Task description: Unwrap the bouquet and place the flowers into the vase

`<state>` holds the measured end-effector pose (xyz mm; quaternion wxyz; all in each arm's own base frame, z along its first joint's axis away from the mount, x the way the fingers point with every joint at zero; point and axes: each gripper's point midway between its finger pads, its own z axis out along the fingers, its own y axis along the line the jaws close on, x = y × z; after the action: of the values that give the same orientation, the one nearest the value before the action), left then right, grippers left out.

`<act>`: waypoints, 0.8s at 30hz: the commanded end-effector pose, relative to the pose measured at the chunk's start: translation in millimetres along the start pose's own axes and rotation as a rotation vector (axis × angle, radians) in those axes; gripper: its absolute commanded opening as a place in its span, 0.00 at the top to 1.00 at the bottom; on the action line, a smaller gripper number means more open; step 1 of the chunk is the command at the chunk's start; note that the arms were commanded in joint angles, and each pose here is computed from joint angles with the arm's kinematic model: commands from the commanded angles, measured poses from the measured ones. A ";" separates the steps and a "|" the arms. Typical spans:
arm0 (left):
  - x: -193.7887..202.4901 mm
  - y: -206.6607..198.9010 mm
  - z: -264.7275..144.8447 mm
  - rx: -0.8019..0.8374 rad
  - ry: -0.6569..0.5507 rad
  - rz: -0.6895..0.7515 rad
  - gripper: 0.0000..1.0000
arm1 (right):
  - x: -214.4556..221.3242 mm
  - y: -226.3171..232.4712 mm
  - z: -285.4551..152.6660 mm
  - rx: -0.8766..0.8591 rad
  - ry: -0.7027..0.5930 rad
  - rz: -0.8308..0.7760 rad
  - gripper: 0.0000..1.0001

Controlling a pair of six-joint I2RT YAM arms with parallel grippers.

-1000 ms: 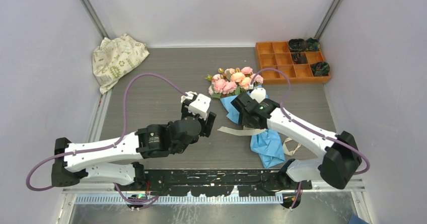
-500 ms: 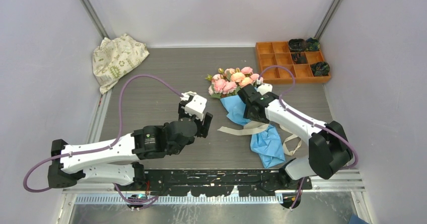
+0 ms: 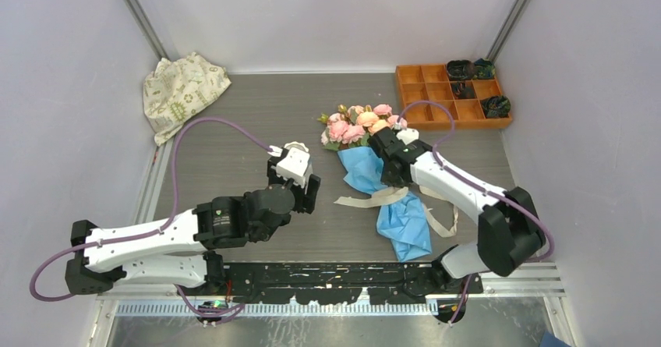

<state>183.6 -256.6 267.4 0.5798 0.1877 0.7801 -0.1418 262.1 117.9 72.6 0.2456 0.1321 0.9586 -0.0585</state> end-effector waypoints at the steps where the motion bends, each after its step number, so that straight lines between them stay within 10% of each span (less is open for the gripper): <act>1: -14.7 10.6 -6.1 -0.032 -0.049 -0.060 0.35 | -46.5 16.9 -70.4 -0.160 -0.149 0.077 0.99; 9: -17.4 9.0 -5.4 -0.029 -0.051 -0.057 0.35 | -78.6 38.3 -146.0 -0.384 -0.232 0.107 0.95; 24: -14.5 5.7 -2.1 -0.030 -0.034 -0.034 0.35 | -84.3 71.4 -128.5 -0.410 -0.200 0.040 0.88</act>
<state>183.8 -251.8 269.5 0.5825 0.1847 0.7793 -0.1388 275.6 173.3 199.5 0.3271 0.1047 0.9340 0.0981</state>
